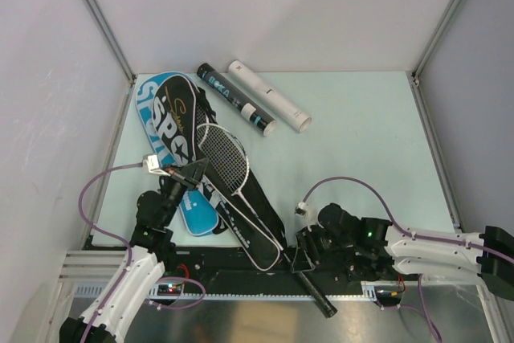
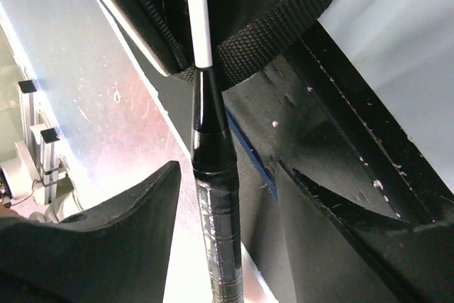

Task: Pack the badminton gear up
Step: Place the racket in the racket bag.

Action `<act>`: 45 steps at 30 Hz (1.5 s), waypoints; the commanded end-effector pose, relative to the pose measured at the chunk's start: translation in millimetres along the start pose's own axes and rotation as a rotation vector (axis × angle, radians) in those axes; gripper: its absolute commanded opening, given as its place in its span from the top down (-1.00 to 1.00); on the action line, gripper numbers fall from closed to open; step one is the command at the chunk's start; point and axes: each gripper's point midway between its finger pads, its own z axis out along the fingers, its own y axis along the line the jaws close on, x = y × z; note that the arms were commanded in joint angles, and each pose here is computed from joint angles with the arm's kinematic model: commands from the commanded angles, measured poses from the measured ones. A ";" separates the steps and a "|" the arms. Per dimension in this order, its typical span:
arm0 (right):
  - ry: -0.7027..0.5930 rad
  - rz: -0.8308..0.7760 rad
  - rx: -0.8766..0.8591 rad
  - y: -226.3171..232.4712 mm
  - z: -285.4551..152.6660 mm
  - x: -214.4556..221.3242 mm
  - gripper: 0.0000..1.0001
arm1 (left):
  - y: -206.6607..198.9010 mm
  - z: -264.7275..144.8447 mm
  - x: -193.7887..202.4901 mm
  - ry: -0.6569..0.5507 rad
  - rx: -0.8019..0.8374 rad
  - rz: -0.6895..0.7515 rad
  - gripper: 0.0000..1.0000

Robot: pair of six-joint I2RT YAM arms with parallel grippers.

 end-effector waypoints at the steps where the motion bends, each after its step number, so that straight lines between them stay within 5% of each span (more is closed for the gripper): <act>1: -0.045 -0.015 -0.045 10.0 2.3 -8.6 -0.17 | -37.0 -1.2 -28.1 -0.105 0.145 0.006 0.99; 6: -0.072 0.022 -0.100 16.2 6.3 -8.2 0.11 | -35.1 -2.2 -25.7 -0.102 0.144 0.000 1.00; 12: -0.097 0.028 -0.108 20.2 5.1 -11.9 0.17 | -35.4 -2.9 -24.5 -0.097 0.148 -0.008 0.99; 17: -0.129 0.026 -0.090 18.3 1.3 -15.9 0.83 | -38.2 -3.1 -24.5 -0.092 0.157 -0.011 1.00; 19: -0.174 0.010 -0.076 20.4 -4.7 -25.5 0.96 | -39.8 -3.2 -23.3 -0.083 0.163 -0.012 1.00; 28: -0.313 -0.070 -0.066 44.5 -30.6 -75.6 1.00 | -44.5 -4.3 -10.9 -0.012 0.189 -0.050 1.00; 40: -0.134 -0.062 0.003 60.1 -3.9 -86.2 1.00 | -48.3 -7.2 -6.5 0.012 0.209 -0.077 1.00; 45: -0.158 -0.090 0.015 67.9 -4.8 -101.8 1.00 | -46.9 -6.6 -2.6 0.031 0.203 -0.090 1.00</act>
